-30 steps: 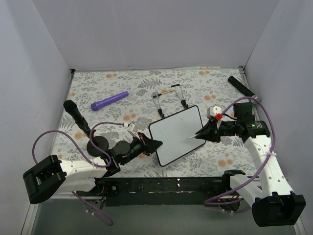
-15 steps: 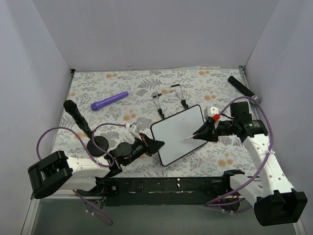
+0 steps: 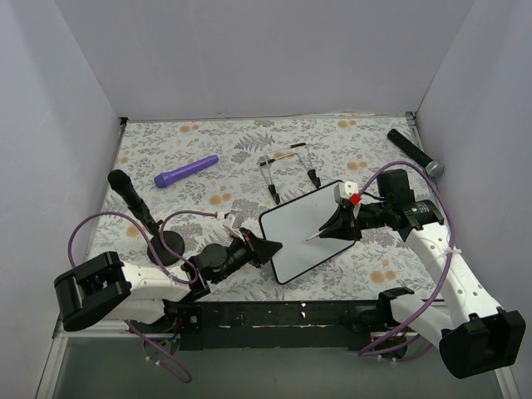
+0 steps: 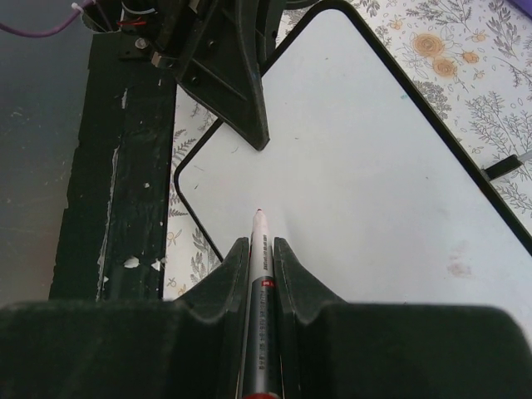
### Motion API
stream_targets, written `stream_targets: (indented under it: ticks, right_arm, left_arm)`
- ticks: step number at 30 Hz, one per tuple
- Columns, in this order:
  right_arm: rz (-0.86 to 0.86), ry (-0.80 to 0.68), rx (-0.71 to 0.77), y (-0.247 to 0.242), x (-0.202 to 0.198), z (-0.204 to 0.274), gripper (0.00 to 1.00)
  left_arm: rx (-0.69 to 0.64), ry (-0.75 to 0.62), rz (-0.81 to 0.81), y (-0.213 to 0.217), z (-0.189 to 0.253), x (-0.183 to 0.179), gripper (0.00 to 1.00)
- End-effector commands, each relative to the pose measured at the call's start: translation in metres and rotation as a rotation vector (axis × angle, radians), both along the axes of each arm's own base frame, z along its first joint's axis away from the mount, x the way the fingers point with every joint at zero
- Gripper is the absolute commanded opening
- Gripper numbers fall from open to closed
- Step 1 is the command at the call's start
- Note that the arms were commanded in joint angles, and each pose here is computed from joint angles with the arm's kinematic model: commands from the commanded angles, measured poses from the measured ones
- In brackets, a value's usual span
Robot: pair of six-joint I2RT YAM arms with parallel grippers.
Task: Write a sentence on the whiteboard
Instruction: Write on the whiteboard with the whiteboard.
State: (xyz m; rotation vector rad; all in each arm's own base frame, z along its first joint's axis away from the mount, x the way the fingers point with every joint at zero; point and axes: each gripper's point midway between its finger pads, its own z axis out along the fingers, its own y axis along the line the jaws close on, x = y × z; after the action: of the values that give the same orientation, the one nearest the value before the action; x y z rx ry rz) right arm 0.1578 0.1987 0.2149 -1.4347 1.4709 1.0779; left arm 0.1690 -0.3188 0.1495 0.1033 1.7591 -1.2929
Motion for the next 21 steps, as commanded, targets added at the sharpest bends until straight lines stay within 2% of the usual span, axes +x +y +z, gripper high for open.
stream_targets:
  ticks: [1, 21]
  right_arm:
    - [0.000, -0.036, 0.010, 0.0057, 0.0080, 0.0078, 0.01]
    - [0.004, -0.053, 0.042, 0.0123, 0.0130, 0.0114, 0.01]
  left_arm:
    - [-0.122, -0.078, 0.023, -0.0019, 0.0401, 0.0031, 0.00]
    - [-0.115, -0.089, 0.030, -0.0083, 0.0378, -0.0003, 0.00]
